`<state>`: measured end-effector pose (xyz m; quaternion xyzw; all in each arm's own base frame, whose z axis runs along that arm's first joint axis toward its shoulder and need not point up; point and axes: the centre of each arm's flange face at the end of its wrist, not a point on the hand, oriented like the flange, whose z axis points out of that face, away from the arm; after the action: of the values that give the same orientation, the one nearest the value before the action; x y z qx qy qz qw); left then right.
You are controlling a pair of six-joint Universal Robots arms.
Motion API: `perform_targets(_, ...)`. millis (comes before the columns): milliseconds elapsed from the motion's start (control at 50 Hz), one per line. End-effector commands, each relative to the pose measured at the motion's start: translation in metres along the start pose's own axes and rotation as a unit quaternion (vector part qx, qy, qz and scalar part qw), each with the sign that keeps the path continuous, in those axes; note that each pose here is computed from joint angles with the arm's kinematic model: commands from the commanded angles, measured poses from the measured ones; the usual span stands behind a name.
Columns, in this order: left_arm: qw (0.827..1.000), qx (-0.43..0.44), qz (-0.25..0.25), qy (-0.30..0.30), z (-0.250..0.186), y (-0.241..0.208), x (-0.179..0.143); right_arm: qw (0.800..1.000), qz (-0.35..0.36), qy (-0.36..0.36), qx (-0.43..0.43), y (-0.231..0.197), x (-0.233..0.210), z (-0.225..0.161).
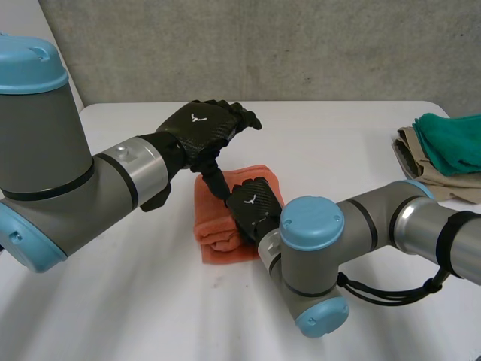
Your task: Fold the laundry.
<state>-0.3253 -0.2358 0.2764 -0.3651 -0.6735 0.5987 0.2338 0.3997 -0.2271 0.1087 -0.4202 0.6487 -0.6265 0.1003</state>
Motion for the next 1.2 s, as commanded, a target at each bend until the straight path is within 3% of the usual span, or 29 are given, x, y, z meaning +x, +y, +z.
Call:
perform_targets(20, 1.0, 0.0, 0.0, 0.0, 0.0, 0.0, 0.0, 1.0, 0.003, -0.01, -0.002, 0.001, 0.003, 0.0)
perform_targets(400, 1.0, -0.003, -0.001, 0.0, 0.0, 0.002, 0.0, 0.997, 0.043, -0.042, -0.052, 0.006, 0.006, -0.021)
perform_targets(1200, 1.0, -0.003, -0.021, -0.002, 0.0, 0.003, -0.001, 0.999, 0.017, -0.024, -0.02, 0.005, 0.007, 0.016)
